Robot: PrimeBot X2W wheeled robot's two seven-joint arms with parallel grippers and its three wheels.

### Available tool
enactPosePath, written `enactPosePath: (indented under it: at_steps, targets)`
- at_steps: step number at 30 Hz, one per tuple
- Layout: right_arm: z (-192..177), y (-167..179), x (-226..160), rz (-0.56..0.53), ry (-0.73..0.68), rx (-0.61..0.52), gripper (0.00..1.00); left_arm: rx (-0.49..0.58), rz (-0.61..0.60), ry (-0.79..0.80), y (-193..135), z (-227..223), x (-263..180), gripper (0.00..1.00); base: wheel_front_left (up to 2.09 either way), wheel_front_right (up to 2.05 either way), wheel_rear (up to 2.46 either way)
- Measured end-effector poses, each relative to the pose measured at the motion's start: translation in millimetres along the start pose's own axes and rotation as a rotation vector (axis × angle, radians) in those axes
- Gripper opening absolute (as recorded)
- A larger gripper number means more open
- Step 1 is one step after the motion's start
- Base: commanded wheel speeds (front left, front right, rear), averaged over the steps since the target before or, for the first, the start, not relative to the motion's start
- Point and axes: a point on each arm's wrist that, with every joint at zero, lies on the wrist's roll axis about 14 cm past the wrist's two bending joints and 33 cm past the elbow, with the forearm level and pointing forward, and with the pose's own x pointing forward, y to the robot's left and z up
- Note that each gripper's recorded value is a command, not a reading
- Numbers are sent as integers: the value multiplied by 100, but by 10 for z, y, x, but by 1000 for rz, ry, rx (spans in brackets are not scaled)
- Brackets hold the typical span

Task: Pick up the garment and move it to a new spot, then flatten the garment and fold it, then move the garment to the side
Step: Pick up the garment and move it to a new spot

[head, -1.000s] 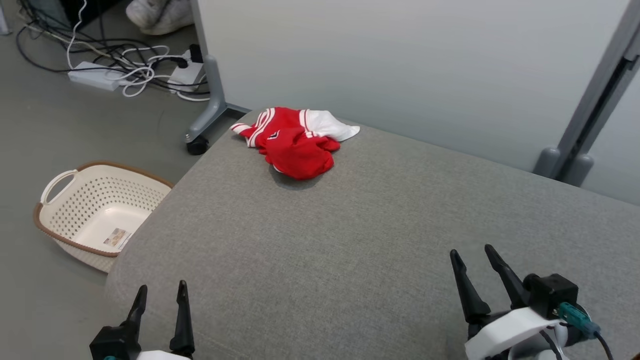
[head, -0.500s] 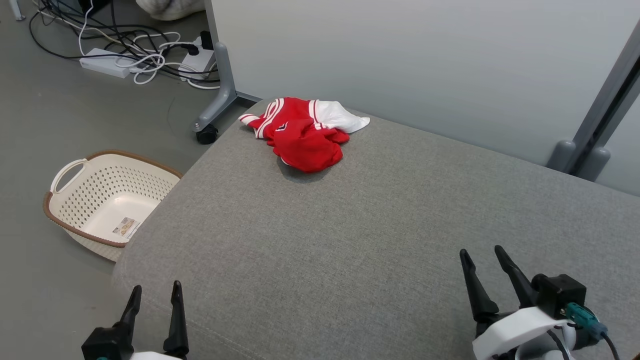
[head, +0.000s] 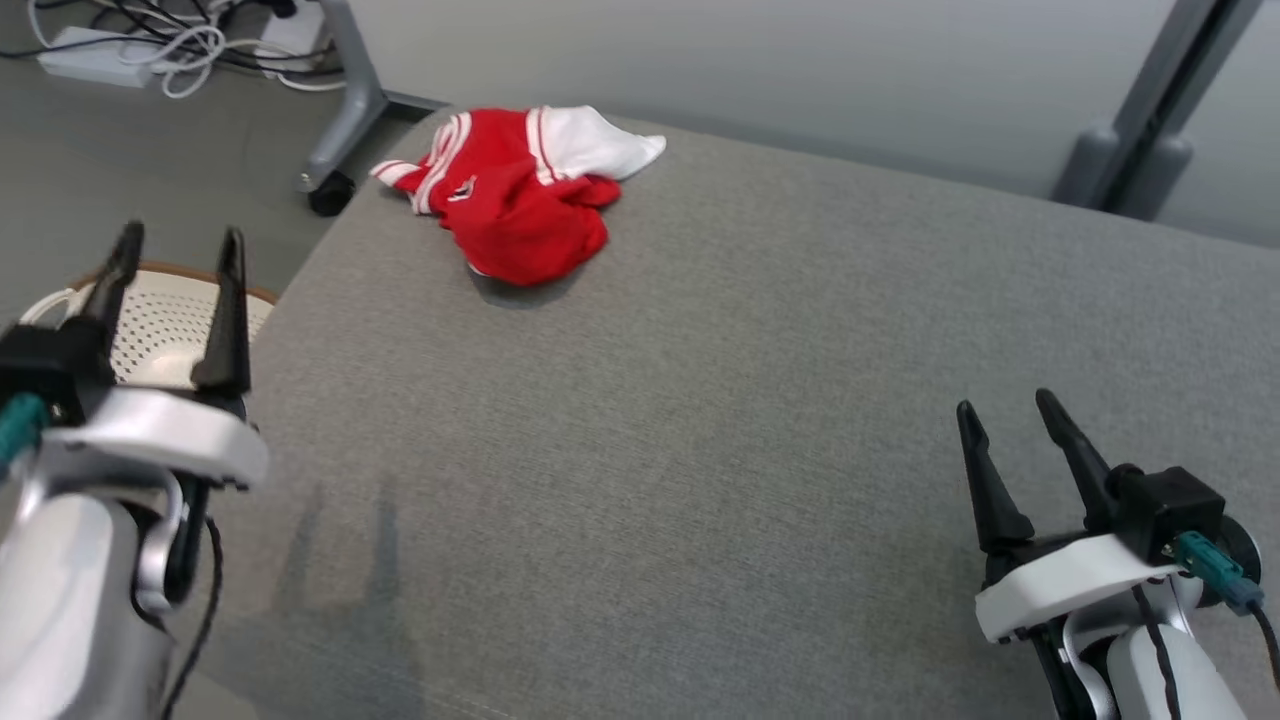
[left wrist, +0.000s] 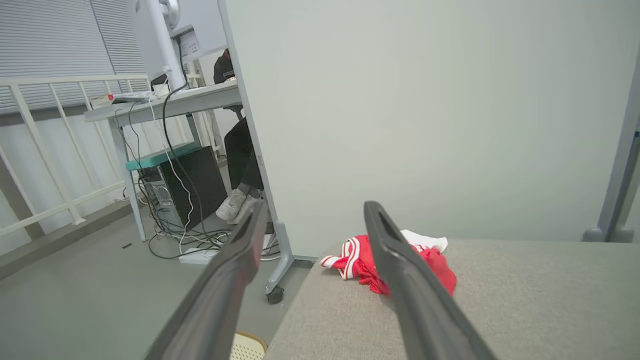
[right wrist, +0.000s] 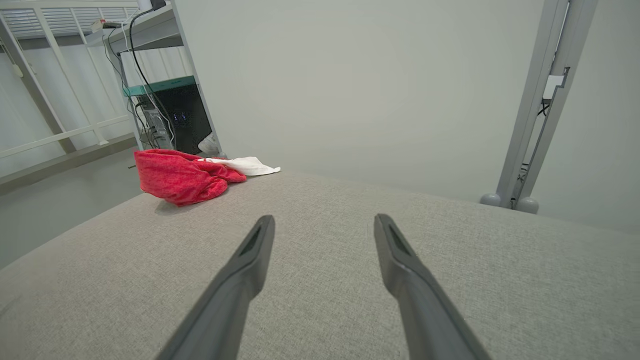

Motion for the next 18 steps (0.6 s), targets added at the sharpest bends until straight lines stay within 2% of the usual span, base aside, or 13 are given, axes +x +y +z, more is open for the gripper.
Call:
enactPosePath:
  at_steps: [1, 4, 8, 13, 18]
  targets:
    - [0, 0, 0, 0, 0, 0, 100, 0, 0, 0, 0, 0, 0, 100, 0, 0, 0]
    - [14, -188, 36, -40, -3, -7, 100, 56, -96, 44, -217, -2, 407, 100, 0, 0, 0]
    - [-1, -508, 44, -112, -4, -29, 100, 43, -173, 153, -552, -252, 841, 100, 0, 0, 0]
    - [-159, -862, -36, -196, 35, -40, 100, 31, -220, 361, -890, -885, 1166, 100, 0, 0, 0]
    - [-322, -1139, -140, -266, 71, -40, 100, 56, -246, 471, -1135, -1396, 1323, 100, 0, 0, 0]
